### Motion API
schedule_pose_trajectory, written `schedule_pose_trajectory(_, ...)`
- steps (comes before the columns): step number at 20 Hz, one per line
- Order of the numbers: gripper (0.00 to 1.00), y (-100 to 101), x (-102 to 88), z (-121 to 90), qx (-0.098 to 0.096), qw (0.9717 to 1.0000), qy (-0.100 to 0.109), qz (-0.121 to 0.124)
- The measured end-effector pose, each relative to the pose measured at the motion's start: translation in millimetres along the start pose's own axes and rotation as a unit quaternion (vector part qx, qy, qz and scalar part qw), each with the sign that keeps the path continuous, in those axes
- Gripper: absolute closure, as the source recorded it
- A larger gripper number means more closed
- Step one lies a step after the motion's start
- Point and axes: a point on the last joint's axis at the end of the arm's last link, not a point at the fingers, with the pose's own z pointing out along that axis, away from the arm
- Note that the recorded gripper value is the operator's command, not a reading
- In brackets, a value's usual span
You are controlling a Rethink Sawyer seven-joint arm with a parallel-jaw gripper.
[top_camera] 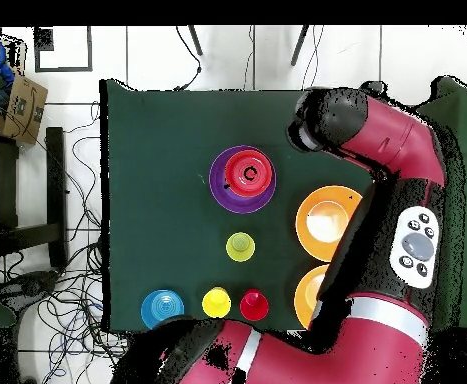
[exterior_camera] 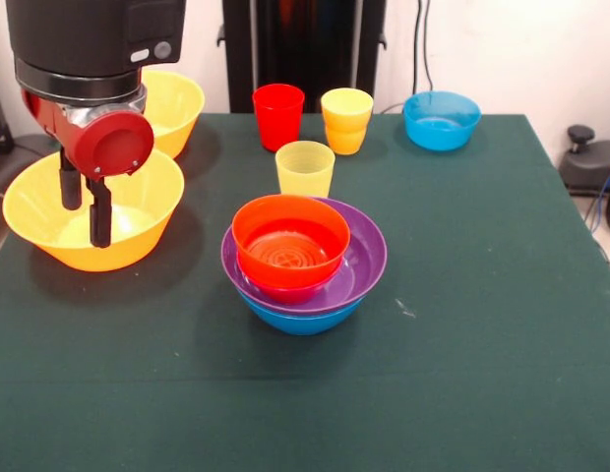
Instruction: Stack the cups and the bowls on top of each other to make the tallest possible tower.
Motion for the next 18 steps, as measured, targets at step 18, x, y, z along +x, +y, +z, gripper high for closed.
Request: schedule_pose_trajectory(18, 0.0, -43.4, 56.3, 28.9, 0.002, 0.9993, 0.032, 0.018)
